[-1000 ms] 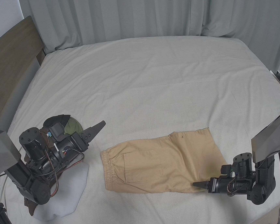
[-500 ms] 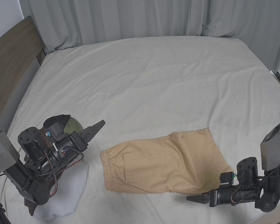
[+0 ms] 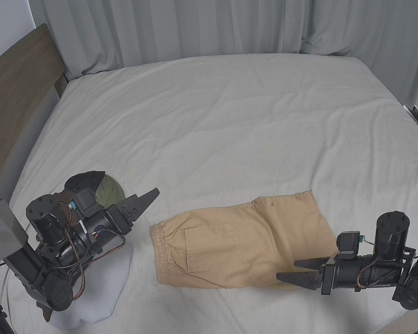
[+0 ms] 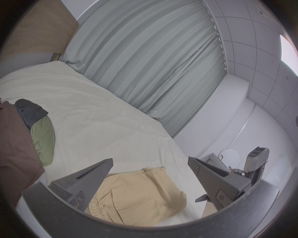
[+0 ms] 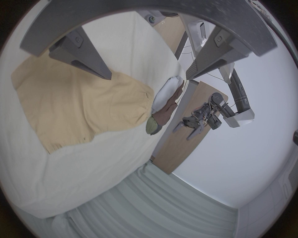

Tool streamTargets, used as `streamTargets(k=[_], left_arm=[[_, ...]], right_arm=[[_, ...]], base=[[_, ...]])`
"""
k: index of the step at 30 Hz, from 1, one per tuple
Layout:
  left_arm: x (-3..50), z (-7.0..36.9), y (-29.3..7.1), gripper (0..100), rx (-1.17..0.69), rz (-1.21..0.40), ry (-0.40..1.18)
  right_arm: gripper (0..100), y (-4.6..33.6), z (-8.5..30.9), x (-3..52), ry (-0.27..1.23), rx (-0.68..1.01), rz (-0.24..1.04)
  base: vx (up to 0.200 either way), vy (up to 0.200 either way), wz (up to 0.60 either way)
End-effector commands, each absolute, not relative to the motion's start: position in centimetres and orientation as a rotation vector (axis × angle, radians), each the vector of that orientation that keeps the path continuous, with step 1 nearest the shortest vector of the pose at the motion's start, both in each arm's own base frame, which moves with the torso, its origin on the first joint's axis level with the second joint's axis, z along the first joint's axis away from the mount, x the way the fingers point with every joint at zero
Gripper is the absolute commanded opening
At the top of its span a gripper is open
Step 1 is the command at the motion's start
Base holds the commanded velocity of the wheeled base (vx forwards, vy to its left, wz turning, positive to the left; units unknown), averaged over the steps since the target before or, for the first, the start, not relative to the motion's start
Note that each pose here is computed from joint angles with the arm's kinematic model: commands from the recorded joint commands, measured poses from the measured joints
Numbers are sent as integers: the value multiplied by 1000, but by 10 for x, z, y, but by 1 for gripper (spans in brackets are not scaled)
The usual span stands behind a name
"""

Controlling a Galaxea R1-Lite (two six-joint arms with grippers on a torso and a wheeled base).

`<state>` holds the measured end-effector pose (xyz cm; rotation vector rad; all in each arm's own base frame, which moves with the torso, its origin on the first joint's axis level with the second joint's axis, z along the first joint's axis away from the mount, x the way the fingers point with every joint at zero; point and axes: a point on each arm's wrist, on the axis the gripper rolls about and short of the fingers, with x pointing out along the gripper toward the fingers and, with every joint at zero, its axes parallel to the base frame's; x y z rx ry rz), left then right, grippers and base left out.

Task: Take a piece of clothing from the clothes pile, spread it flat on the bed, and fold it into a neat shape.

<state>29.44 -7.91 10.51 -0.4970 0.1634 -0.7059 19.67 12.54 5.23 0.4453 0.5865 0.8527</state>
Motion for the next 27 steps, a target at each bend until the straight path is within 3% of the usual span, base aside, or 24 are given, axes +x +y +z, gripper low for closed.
streamTargets(k=[1, 9, 14, 27], left_arm=[[292, 103, -82, 100, -492, -714, 174], [291, 93, -84, 100, -503, -733, 225], [301, 54, -89, 100, -516, -715, 348], [326, -3, -91, 100, -530, -647, 456]], right_arm=[[100, 127, 66, 202, 501, 433, 884], [100, 124, 79, 199, 452, 440, 917], [100, 118, 80, 205, 437, 445, 890], [100, 118, 81, 208, 424, 448, 886]], base=[[0, 0, 0], [0, 0, 0], [0, 0, 0], [0, 0, 0]])
